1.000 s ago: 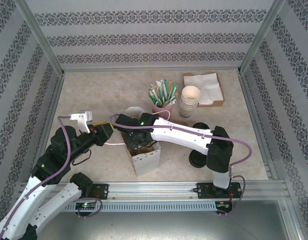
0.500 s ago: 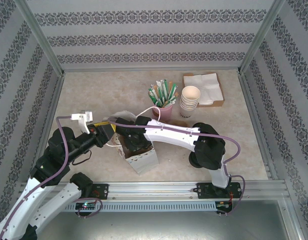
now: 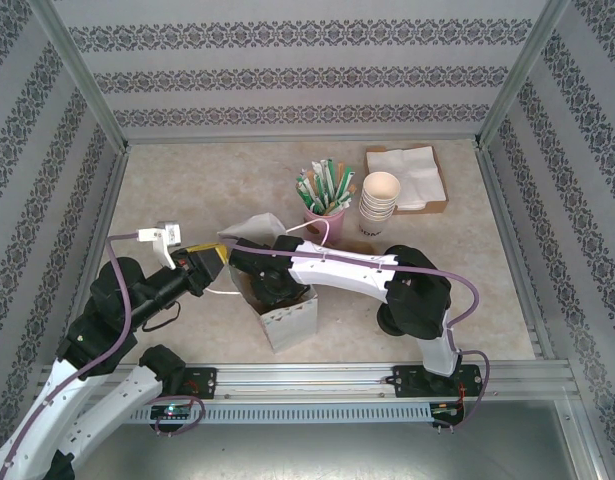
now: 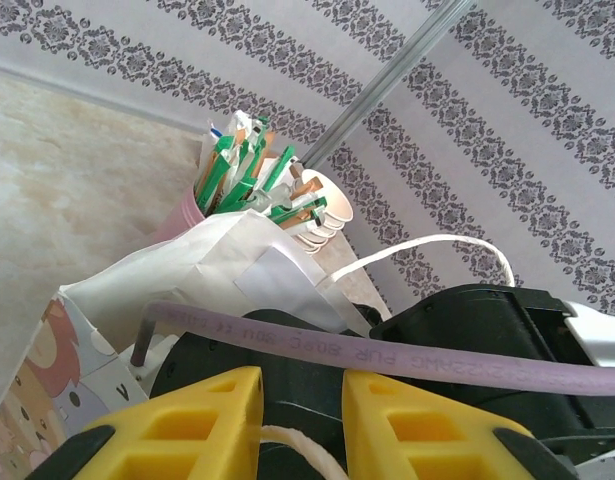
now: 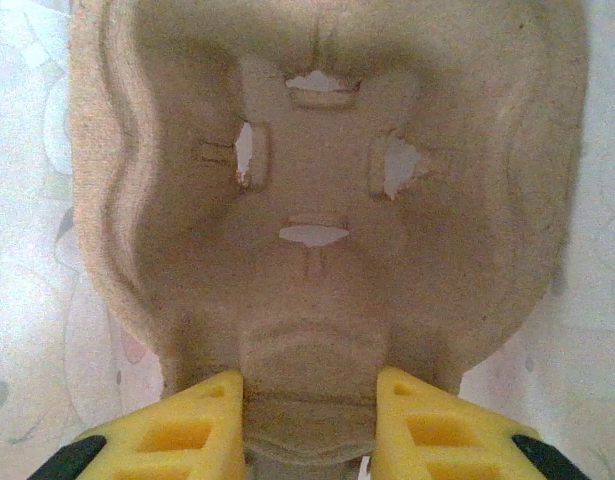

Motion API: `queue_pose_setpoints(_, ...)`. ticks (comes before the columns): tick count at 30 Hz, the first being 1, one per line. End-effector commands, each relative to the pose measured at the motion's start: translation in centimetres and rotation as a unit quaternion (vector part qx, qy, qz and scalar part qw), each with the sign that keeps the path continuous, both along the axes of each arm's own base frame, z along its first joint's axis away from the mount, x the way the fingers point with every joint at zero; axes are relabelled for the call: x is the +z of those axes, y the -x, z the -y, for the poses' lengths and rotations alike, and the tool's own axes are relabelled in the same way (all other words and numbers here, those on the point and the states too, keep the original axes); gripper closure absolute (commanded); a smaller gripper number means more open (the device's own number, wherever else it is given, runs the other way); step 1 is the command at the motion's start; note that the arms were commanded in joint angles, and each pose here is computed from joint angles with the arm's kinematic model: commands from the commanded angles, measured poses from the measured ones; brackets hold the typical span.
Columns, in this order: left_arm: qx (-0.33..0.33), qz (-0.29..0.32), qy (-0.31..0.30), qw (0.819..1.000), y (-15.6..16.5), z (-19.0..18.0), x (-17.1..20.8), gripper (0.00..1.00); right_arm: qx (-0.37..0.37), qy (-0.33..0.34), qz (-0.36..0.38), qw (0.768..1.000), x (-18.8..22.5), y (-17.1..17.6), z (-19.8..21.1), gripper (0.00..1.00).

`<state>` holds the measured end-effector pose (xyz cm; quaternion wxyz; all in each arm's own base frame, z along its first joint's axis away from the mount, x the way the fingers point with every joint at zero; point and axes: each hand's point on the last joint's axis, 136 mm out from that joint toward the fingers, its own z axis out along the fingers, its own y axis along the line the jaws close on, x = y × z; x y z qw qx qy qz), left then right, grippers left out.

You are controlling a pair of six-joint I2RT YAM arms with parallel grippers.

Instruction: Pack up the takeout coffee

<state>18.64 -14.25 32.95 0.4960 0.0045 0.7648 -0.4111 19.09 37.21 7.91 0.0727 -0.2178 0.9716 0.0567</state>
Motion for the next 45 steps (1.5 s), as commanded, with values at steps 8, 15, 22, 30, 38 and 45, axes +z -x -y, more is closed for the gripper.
queue_pose_setpoints(8,-0.020,0.036,0.031,0.999,0.6,0.5,3.0,0.71,0.002,0.030,-0.019,0.999,-2.9,0.1,0.7,0.71)
queue_pose_setpoints(15,-0.022,0.038,0.036,0.998,0.8,0.5,3.3,0.71,-0.007,0.029,-0.025,0.999,-4.2,0.3,1.0,0.68)
queue_pose_setpoints(22,-0.017,0.032,0.032,0.999,0.7,0.4,2.7,0.70,-0.005,0.019,-0.009,1.000,-2.9,-0.4,0.5,0.59)
queue_pose_setpoints(30,-0.013,0.024,0.031,0.999,0.5,0.4,2.2,0.68,-0.007,-0.023,0.029,0.999,1.5,-1.5,-0.5,0.47)
queue_pose_setpoints(38,-0.008,0.014,0.025,1.000,0.2,0.4,1.5,0.68,-0.005,-0.049,0.060,0.997,5.7,-2.1,-0.7,0.42)
queue_pose_setpoints(45,0.000,0.008,0.019,1.000,-0.2,0.3,0.9,0.68,0.000,-0.087,0.084,0.993,9.8,-2.3,-1.2,0.42)
